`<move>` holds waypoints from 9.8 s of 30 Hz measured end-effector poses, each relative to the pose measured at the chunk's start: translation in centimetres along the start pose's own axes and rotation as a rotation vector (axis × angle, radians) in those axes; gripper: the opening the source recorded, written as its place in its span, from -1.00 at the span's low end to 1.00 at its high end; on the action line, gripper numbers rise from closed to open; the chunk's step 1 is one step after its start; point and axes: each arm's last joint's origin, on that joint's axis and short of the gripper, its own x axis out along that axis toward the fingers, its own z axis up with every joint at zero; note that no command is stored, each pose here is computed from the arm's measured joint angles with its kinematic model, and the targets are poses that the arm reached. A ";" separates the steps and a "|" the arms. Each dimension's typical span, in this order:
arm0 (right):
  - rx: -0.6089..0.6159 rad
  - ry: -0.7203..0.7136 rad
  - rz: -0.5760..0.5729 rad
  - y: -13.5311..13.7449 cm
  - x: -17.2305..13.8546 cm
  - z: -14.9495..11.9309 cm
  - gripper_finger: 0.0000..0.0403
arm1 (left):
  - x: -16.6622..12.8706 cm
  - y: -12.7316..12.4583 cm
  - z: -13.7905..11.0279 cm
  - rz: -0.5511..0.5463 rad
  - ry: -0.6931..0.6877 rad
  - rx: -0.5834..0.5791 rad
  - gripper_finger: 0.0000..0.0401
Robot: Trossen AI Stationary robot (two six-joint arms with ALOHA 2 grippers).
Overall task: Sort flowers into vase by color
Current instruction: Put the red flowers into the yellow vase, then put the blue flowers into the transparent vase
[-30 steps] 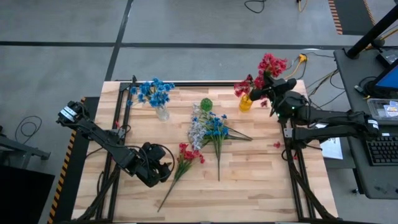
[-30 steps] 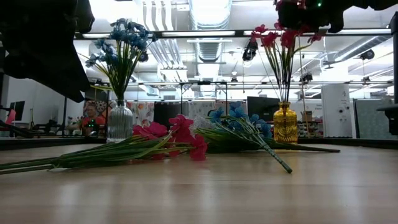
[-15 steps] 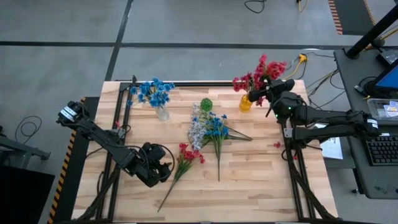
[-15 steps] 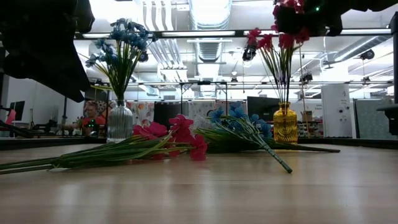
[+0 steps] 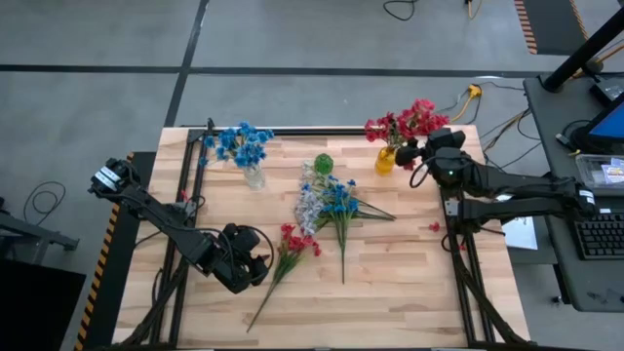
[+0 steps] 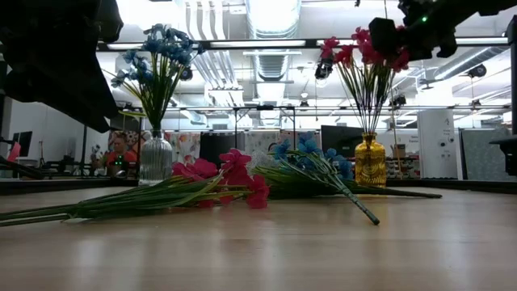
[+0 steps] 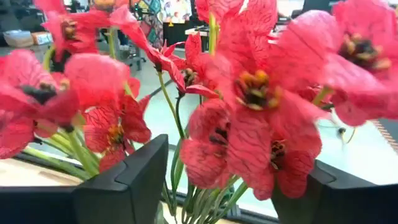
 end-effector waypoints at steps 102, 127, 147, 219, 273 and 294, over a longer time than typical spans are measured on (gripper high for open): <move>-0.071 1.008 0.708 5.0 -6.3 -11.3 0.62 | -0.1 -3.8 2.3 -0.256 -0.304 -0.017 0.23; -0.096 1.168 0.754 5.6 -12.1 -13.2 0.62 | 12.1 -14.0 6.2 -0.085 -0.312 -0.139 0.23; -0.191 1.159 0.721 4.9 -11.9 -13.6 0.62 | 18.6 -13.2 10.6 0.155 -0.158 -0.144 0.23; -0.082 -0.123 1.091 16.5 -14.1 -12.8 0.62 | 2.3 -3.9 5.6 -0.556 -0.882 0.374 -1.00; -0.180 -0.183 1.189 21.2 -11.4 -7.2 -0.88 | 3.3 -4.2 4.4 -0.488 -0.893 0.392 0.11; -0.198 -0.096 1.179 20.6 -11.0 -7.0 -0.89 | 3.9 -5.5 7.0 -0.431 -0.900 0.453 -0.18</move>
